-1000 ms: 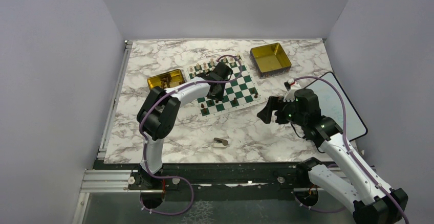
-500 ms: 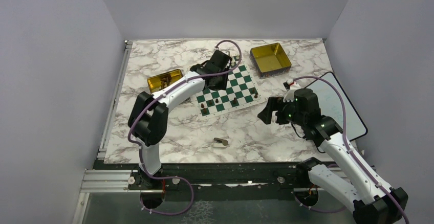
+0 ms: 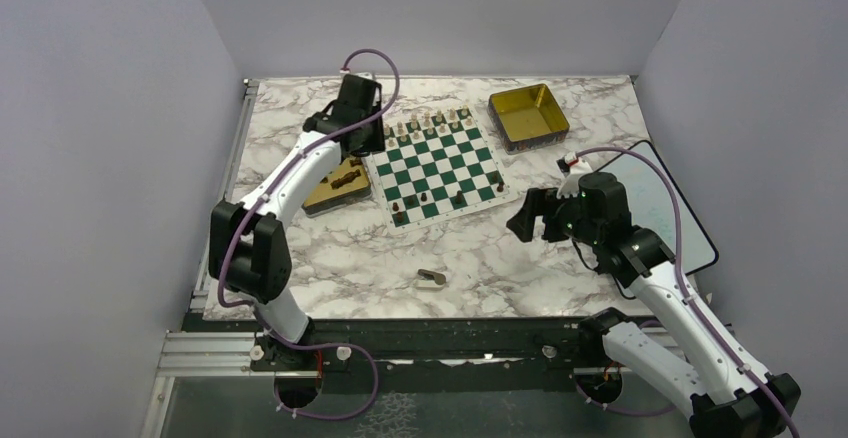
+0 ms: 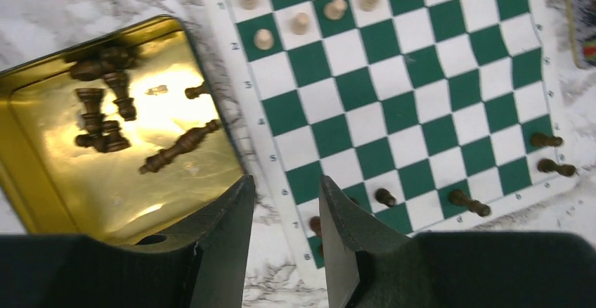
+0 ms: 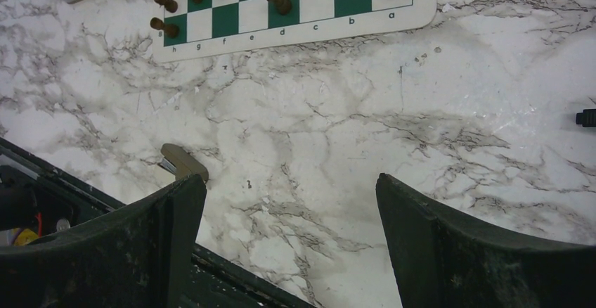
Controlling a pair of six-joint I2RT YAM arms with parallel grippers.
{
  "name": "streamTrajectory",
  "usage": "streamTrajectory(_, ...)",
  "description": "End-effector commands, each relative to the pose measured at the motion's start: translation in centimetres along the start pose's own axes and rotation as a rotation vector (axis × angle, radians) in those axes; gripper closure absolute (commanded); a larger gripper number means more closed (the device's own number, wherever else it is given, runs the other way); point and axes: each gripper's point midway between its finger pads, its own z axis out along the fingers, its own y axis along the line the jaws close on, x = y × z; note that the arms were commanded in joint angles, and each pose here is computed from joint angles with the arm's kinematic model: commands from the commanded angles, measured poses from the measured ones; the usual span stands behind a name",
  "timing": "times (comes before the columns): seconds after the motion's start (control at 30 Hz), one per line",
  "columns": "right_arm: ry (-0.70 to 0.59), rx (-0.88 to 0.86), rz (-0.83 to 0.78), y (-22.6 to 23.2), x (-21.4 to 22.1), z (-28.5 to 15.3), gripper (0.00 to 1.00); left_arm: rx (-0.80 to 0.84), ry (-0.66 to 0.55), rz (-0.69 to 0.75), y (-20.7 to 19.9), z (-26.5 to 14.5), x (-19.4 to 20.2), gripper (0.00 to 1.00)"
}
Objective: Set up the chess pieces on the board
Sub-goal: Place the chess piece on the chessboard, then pick up the chess piece from the storage box.
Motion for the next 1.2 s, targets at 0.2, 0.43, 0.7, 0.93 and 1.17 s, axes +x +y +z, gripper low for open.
streamTrajectory(0.2,-0.002,-0.007,-0.015,0.3,-0.5,-0.7,0.03,-0.143,0.026,-0.063,10.1,-0.7,0.3,0.64)
streamTrajectory(0.43,-0.030,-0.011,-0.003,0.4,-0.8,-0.7,0.03,-0.251,0.044,-0.094,13.6,0.4,0.8,0.69)
streamTrajectory(0.7,-0.002,-0.049,0.024,1.0,-0.3,-0.3,0.03,-0.295,0.063,-0.106,16.1,2.8,2.5,0.69)
streamTrajectory(0.93,-0.021,-0.036,0.016,0.8,-0.7,-0.4,0.03,-0.316,0.100,-0.118,17.4,5.2,4.0,0.70)
streamTrajectory(1.17,-0.010,-0.035,0.021,0.7,-0.4,-0.2,0.03,-0.331,0.114,-0.147,18.0,6.9,4.1,0.71)
